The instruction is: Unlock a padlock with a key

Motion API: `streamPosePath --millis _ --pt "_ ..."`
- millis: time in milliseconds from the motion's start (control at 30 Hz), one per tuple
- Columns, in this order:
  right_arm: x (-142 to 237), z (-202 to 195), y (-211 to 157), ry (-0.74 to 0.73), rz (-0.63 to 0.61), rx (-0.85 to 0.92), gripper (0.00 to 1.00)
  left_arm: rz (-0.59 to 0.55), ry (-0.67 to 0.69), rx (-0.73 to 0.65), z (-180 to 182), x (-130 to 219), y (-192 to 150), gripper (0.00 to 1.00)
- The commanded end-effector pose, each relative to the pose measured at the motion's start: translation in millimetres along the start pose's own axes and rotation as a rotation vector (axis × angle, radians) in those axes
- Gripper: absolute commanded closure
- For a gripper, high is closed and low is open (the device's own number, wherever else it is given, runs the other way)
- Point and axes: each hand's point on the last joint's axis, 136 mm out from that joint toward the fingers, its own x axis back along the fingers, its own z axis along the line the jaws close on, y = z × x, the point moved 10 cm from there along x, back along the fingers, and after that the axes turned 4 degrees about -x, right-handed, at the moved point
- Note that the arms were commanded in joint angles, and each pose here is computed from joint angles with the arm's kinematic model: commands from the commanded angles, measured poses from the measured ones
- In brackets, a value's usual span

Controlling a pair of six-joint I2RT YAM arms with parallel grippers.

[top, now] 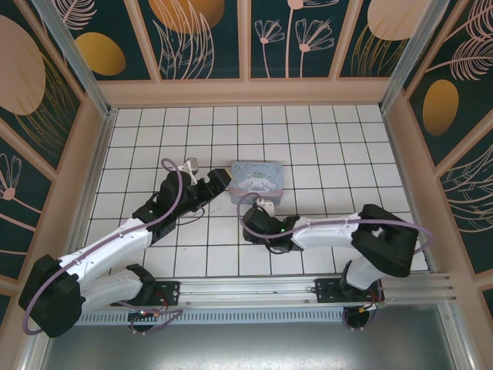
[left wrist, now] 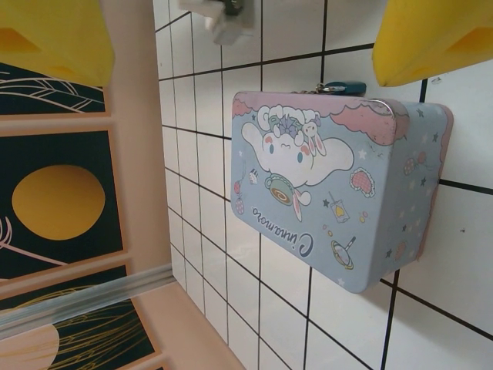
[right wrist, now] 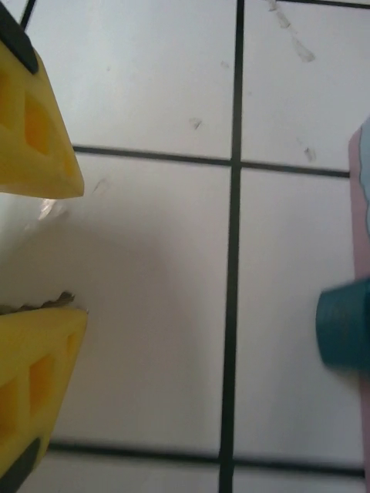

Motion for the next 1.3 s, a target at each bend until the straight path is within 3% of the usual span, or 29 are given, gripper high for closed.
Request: streamPosePath --millis 0,133,567,667,767,967,1267 --pt "20.2 -10.6 2.3 0.008 -0.058 -0.124 0.54 -0.025 -0.02 -0.02 -7.2 3.3 4.8 0.13" --pt "34.2 -21.8 6.0 0.021 -0.113 -0.21 0.52 -0.02 -0.019 -0.02 -6.9 2.6 4.3 0.13" --pt "19.9 -21.7 -0.4 -0.056 -0.036 -0.299 0.77 -0.012 -0.026 -0.01 -2.2 1.0 1.1 0.13" --pt "19.1 -16.0 -3.1 -0.049 -0.031 -0.298 0.77 -0.01 -0.029 -0.011 -2.3 1.2 0.7 0.13" --pt "16.7 -8.7 -4.7 -0.062 -0.032 -0.29 0.66 -0.013 -0.036 -0.007 -2.2 1.4 0.8 0.13" --pt "4.5 -1.5 -8.8 -0.122 -0.015 -0.258 0.66 -0.012 -0.04 -0.005 -1.8 1.9 0.6 0.13" --pt "-0.6 -6.8 -14.2 -0.189 -0.004 -0.243 0.86 -0.012 -0.042 -0.007 -1.9 3.0 -0.1 0.13"
